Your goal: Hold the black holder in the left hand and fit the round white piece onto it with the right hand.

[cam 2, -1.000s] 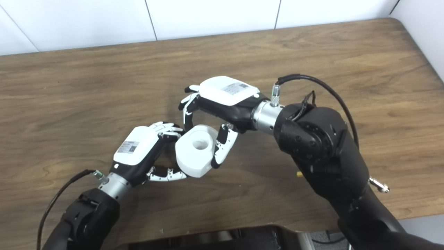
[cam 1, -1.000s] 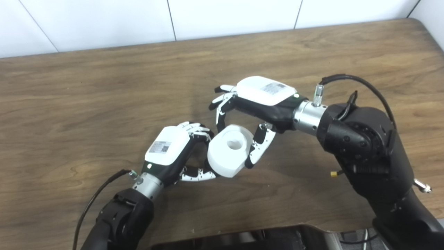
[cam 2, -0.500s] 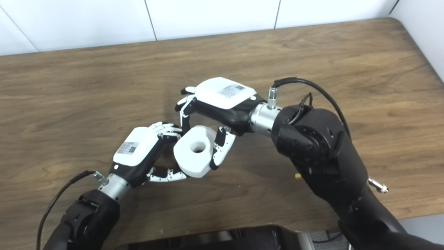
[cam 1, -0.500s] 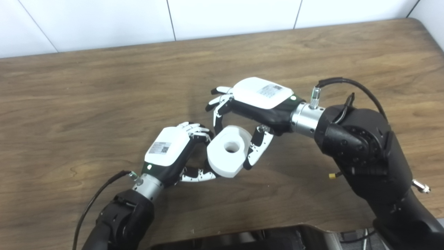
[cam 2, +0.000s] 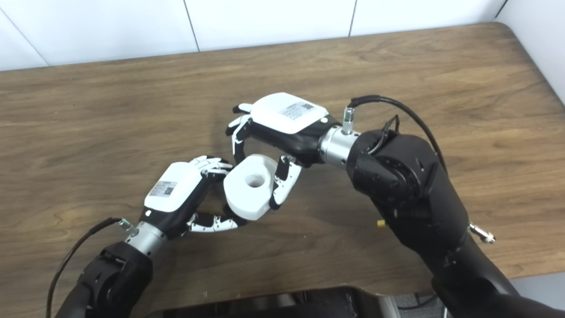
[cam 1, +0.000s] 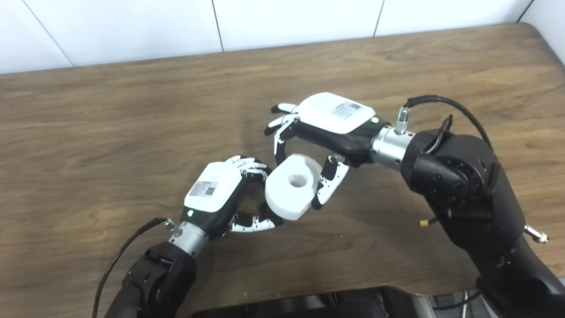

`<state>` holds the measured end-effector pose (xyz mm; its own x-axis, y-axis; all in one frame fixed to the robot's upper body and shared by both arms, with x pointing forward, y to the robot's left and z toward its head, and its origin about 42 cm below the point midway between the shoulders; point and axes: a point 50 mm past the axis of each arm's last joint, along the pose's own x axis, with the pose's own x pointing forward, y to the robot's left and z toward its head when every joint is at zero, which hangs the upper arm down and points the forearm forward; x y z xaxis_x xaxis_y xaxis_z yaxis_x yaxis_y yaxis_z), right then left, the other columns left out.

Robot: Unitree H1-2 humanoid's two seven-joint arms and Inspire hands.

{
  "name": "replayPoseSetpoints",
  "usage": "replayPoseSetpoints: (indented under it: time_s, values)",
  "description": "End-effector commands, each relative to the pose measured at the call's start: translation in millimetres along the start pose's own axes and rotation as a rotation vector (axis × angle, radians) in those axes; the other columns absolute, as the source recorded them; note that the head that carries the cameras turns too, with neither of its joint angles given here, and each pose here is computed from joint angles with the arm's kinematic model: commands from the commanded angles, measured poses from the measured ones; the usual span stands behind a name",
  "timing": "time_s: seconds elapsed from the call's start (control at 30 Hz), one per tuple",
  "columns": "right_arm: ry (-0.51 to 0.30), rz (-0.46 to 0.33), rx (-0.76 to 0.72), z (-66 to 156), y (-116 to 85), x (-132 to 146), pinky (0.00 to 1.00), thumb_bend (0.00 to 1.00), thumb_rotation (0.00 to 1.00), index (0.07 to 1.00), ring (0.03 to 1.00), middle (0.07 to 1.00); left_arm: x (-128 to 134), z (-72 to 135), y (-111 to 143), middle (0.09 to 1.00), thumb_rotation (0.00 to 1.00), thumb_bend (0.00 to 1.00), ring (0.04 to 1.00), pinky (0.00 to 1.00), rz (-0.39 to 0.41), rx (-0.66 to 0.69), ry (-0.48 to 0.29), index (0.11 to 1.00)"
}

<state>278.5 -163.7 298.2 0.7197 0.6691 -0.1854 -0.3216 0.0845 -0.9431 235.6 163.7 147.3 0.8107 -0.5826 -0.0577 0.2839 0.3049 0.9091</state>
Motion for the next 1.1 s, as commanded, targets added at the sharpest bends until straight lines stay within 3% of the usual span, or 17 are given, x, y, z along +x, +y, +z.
replayPoseSetpoints:
  time_s: [0.0, 0.47, 1.07]
  values:
    - [0.006, -0.048, -0.054, -2, -12, -1, 0.89, 0.52, 0.13, 0.484, 0.958, 0.843, -8, 3, -19, 0.752, 0.06, 0.52, 0.821, 0.89, -0.117, -0.012, -0.004, 0.485]
    - [0.013, -0.042, -0.04, -6, -9, 2, 0.87, 0.52, 0.13, 0.484, 0.95, 0.842, -7, 5, -18, 0.753, 0.06, 0.52, 0.825, 0.89, -0.114, -0.022, 0.0, 0.485]
    - [-0.021, 0.001, -0.045, 4, -1, 6, 0.88, 0.52, 0.13, 0.484, 0.964, 0.85, -6, 5, -17, 0.751, 0.05, 0.52, 0.824, 0.89, -0.103, -0.028, -0.003, 0.485]
